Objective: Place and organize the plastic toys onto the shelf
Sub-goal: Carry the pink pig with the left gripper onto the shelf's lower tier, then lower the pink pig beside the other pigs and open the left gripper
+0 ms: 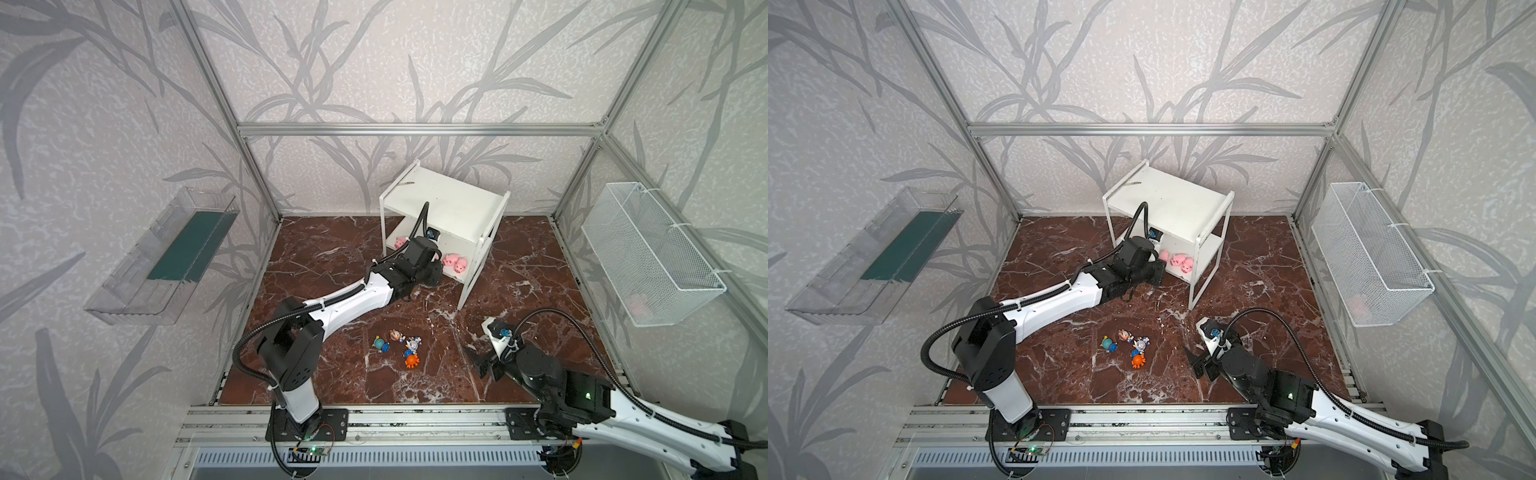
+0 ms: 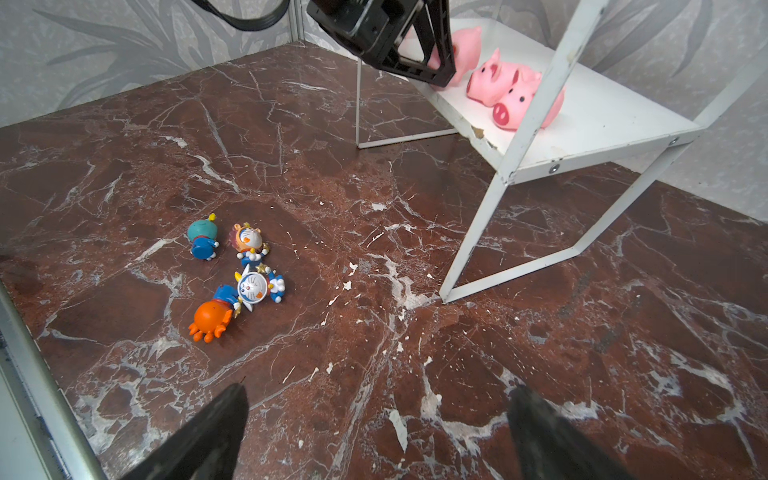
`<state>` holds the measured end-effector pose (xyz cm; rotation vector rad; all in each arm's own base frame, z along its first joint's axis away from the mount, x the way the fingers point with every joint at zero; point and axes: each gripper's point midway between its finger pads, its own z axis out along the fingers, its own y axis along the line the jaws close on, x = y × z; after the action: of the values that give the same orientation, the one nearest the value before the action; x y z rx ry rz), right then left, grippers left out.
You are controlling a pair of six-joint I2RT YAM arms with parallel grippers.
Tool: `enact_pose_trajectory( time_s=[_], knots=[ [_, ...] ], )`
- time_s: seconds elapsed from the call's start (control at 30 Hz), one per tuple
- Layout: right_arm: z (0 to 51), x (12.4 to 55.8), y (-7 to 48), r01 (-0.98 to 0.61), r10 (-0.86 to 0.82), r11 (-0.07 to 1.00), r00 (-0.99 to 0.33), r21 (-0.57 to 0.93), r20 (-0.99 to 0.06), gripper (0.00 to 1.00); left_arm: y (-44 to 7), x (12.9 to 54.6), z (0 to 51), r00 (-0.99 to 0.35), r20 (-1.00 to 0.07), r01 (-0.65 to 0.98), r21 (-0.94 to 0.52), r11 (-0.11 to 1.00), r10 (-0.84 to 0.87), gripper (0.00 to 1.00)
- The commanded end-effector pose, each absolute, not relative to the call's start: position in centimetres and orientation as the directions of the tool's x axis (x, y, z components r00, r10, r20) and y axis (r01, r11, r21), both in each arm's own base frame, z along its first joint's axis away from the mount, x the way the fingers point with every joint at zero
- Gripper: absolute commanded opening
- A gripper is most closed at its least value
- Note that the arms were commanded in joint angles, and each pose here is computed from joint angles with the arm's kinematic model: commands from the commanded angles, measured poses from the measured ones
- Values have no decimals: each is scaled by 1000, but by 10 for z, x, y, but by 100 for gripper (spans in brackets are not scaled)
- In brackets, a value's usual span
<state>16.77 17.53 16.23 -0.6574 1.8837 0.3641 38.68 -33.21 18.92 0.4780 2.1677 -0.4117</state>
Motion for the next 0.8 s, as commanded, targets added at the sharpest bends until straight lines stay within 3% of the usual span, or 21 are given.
enact_pose_trajectory(
  time_s=[0.0,0.43,0.77],
  knots=[
    [165,169,173,-583,-256,811,-288,-43,-923,97,-332,397,197,-538,-828,452,-125,883,157,22],
    [164,169,173,-583,-255,811,-292,-40,-922,97,-337,405,194,-525,-838,445,-123,887,147,22],
    [163,168,173,-584,-257,811,-294,-39,-921,97,-337,405,191,-533,-833,443,-126,888,148,32]
  ],
)
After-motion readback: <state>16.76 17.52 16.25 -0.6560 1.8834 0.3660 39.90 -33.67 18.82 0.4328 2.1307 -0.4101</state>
